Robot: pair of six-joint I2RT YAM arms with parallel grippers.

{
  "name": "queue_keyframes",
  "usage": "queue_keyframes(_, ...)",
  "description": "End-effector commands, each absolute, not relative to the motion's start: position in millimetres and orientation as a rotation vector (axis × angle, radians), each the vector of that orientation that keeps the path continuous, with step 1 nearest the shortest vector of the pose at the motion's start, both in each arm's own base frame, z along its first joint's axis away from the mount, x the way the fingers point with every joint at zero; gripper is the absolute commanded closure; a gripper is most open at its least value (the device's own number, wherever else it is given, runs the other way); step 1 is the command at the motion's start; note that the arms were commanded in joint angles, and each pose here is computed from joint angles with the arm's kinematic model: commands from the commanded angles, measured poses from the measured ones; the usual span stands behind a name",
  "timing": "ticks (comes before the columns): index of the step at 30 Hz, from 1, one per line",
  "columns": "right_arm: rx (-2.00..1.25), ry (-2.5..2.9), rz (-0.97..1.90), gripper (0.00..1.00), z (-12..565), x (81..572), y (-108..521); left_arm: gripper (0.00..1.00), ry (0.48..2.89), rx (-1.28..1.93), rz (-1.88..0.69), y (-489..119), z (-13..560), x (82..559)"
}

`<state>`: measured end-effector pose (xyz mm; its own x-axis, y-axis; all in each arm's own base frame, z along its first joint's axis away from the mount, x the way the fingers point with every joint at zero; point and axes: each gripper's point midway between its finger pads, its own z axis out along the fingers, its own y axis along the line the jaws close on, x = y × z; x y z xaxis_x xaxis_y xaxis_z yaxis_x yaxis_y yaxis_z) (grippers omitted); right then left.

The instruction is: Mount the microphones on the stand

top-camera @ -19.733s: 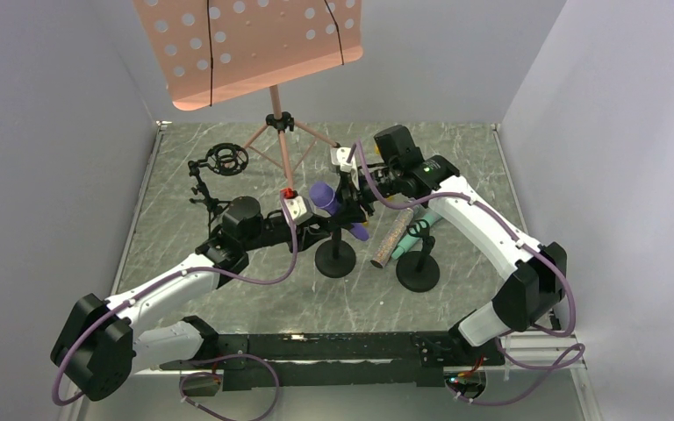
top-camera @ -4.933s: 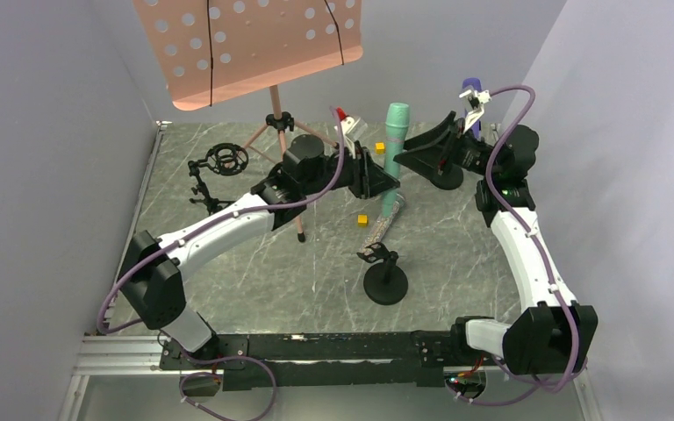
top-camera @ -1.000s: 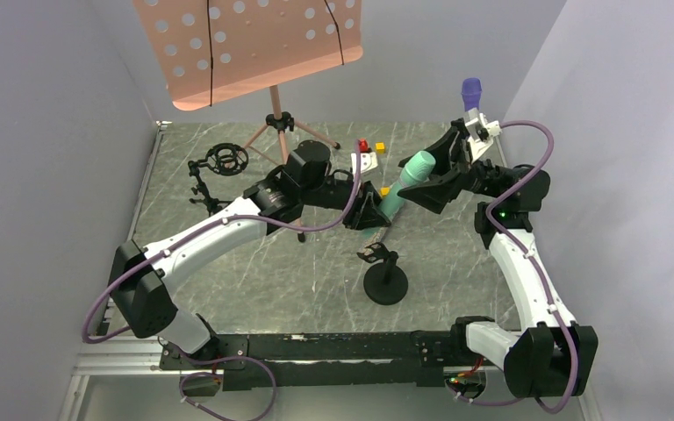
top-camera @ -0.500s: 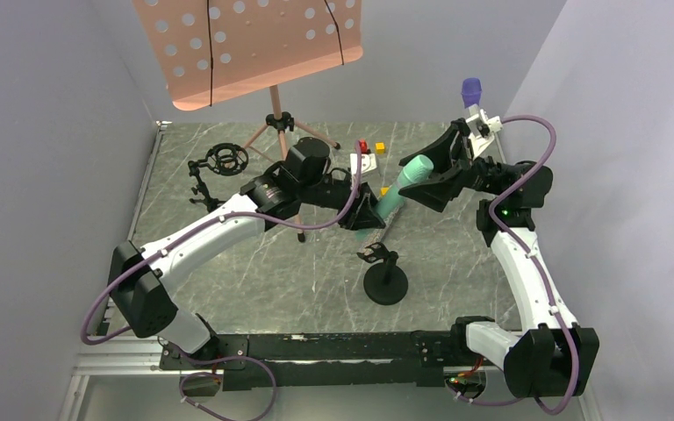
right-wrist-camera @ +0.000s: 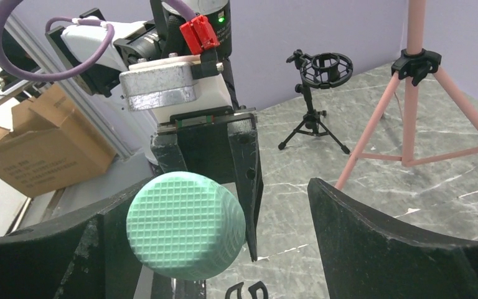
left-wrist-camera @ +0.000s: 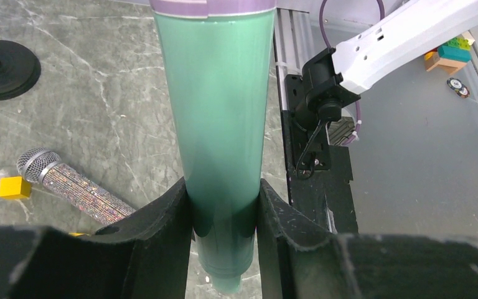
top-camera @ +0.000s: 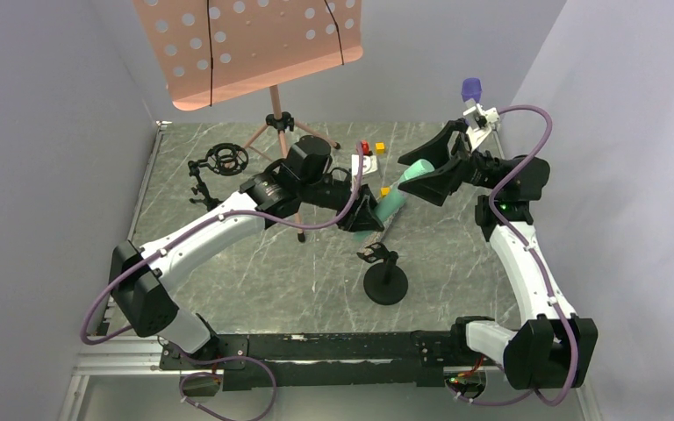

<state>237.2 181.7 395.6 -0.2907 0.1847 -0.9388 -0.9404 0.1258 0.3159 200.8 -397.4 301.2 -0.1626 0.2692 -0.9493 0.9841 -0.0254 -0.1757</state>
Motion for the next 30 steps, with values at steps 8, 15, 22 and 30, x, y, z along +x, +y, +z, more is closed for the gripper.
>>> queue_keyframes(8,-0.866,1.324,1.379,0.32,412,230,187,0.89,1.417,1.386,-1.251,-403,326,199)
queue_keyframes(15,-0.905,1.331,1.384,0.86,412,226,190,0.82,1.438,1.351,-1.228,-400,325,203)
queue_keyframes(22,-0.904,1.328,1.384,0.89,417,226,190,0.57,1.416,1.289,-1.240,-389,332,204)
queue_keyframes(30,-0.863,1.331,1.385,0.88,421,231,188,0.18,1.425,1.265,-1.280,-385,331,200)
